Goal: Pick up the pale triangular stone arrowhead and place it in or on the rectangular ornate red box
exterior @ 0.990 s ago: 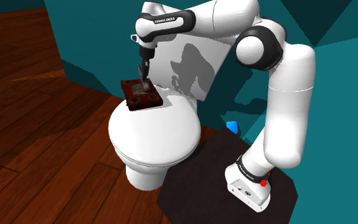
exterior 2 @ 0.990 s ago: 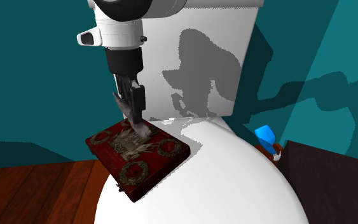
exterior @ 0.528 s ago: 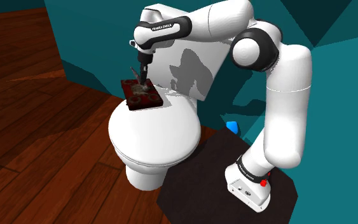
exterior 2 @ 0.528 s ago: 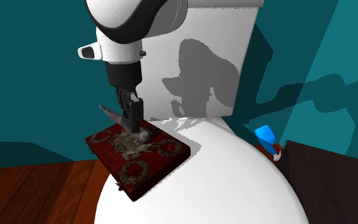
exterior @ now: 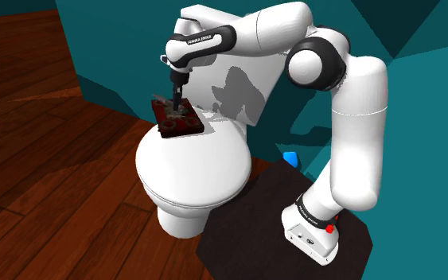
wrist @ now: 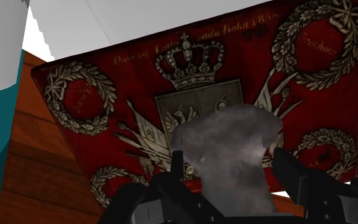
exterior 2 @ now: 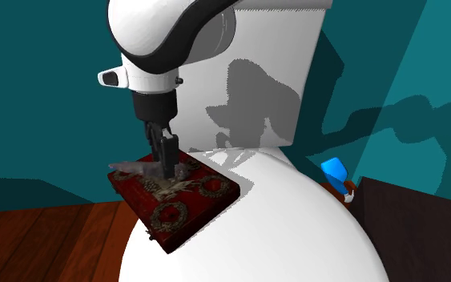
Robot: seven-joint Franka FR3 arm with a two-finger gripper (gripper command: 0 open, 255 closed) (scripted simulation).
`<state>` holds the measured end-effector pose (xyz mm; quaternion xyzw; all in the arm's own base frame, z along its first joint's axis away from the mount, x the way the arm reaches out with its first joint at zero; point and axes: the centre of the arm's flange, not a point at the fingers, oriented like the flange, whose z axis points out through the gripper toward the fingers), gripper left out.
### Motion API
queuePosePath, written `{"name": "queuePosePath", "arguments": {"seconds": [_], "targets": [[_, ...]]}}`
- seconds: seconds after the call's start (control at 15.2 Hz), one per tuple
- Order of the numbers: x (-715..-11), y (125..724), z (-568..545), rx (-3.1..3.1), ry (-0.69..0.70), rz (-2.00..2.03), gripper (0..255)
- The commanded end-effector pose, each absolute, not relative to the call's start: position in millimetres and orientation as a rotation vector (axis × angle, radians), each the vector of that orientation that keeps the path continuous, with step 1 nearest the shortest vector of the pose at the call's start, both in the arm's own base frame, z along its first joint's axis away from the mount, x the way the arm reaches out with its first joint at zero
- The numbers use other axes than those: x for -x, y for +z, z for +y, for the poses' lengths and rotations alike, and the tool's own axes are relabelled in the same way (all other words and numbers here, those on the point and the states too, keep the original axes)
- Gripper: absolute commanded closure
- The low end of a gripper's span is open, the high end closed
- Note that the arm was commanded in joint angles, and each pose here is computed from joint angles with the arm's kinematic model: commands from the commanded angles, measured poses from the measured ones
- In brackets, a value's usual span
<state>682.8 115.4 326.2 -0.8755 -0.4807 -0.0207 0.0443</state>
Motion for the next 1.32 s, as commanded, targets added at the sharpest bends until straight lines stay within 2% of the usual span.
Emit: {"name": "queuePosePath", "arguments": {"seconds": [0.0,0.13,0.2,0.53,0.79,1.25], "targets": [[-683.1,311.6,104.8,2.689,-0.007,-1.470,255],[-683.1,311.6,104.8,2.689,-0.007,-1.470,255],[-682.8,314.3,105.7,2.689,-0.007,-1.469,0],[-683.1,311.6,104.8,2.689,-0.007,-1.470,0],[-684.8,361.5,101.3,2.689,-0.007,-1.470,0],[-684.8,361.5,101.3,2.689,-0.007,-1.470,0]]}}
